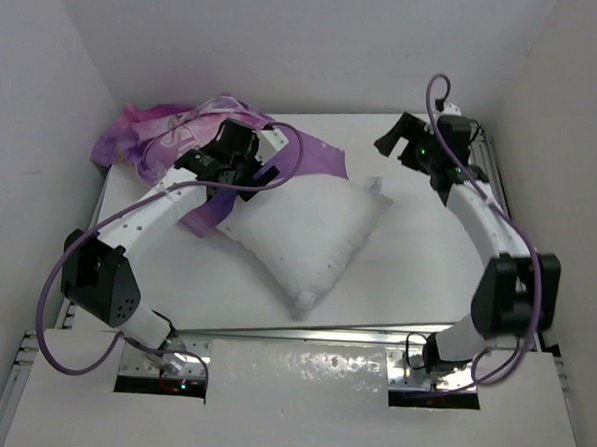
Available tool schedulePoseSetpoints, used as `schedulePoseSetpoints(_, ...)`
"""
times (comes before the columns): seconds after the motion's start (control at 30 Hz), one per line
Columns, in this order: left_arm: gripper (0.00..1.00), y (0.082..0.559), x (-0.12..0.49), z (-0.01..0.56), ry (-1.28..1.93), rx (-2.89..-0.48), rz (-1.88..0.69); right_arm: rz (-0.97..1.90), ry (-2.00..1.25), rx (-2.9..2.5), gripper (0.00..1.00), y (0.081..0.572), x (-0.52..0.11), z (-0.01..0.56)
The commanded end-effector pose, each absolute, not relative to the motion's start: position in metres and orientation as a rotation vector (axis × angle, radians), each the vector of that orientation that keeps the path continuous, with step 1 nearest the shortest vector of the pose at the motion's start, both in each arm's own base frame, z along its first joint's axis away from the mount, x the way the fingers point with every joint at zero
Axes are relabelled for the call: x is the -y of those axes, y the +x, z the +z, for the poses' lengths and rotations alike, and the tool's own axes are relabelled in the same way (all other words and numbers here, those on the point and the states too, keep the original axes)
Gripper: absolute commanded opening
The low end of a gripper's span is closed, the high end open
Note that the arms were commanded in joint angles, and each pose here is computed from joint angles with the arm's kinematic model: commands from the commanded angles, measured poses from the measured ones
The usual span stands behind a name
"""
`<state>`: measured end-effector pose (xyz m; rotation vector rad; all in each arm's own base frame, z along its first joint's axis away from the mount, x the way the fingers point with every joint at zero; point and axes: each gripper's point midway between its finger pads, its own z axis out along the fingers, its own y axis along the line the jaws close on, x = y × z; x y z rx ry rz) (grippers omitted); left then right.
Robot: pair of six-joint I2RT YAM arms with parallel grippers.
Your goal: Put the pillow into the pillowcase
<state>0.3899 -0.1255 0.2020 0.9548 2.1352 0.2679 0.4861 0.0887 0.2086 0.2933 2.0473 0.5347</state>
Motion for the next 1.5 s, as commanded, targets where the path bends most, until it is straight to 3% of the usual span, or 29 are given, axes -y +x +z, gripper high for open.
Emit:
schedulePoseSetpoints(0.0,0.91,0.398,0.135,0.205,0.908,-2.084,0.228,0.544,0.274,-2.038,0.99,0.426,-0.096,0.189)
schedulePoseSetpoints(0.03,0.90,0.394,0.137,0.197,0.936,-2.098,0.208,0.584,0.273,-1.969,0.99,0.410,-0.098,0.209)
schedulePoseSetpoints(0.13,0.85,0.388,0.148,0.180,0.977,-2.131,0.137,0.714,0.320,-1.977,0.99,0.366,-0.111,0.180)
schedulePoseSetpoints(0.23,0.73,0.387,0.153,0.169,0.986,-2.155,0.126,0.750,0.332,-2.013,0.99,0.325,-0.123,0.162)
schedulePoseSetpoints(0.33,0.30,0.393,0.156,0.177,0.956,-2.156,0.123,0.798,0.326,-2.024,0.99,0.298,-0.134,0.150)
schedulePoseSetpoints(0.37,0.10,0.394,0.157,0.182,0.947,-2.151,0.120,0.851,0.347,-1.997,0.99,0.293,-0.139,0.147)
schedulePoseSetpoints(0.43,0.00,0.396,0.163,0.200,0.928,-2.126,0.084,0.981,0.356,-1.962,0.99,0.285,-0.154,0.144)
schedulePoseSetpoints(0.7,0.00,0.384,0.182,0.245,1.031,-2.030,-0.023,1.254,0.319,-2.019,0.99,0.276,-0.218,0.100)
schedulePoseSetpoints(0.73,0.00,0.380,0.186,0.255,1.056,-1.996,-0.051,1.353,0.251,-1.911,0.99,0.282,-0.231,0.123)
schedulePoseSetpoints(0.8,0.00,0.371,0.197,0.268,1.126,-1.939,-0.102,1.444,0.248,-1.896,0.77,0.290,-0.247,0.118)
schedulePoseSetpoints(0.83,0.00,0.366,0.203,0.272,1.160,-1.917,-0.136,1.548,0.190,-1.746,0.61,0.298,-0.259,0.155)
schedulePoseSetpoints(0.87,0.00,0.363,0.206,0.273,1.185,-1.910,-0.144,1.586,0.183,-1.688,0.28,0.302,-0.263,0.167)
schedulePoseSetpoints(0.97,0.00,0.353,0.214,0.264,1.286,-1.902,-0.158,1.668,0.122,-1.498,0.01,0.315,-0.276,0.208)
schedulePoseSetpoints(1.3,0.00,0.283,0.284,0.285,1.590,-1.689,-0.563,1.402,0.053,-1.159,0.00,0.339,-0.269,0.305)
schedulePoseSetpoints(1.47,0.00,0.252,0.312,0.345,1.607,-1.484,-0.831,1.348,0.166,-1.133,0.00,0.354,-0.260,0.304)
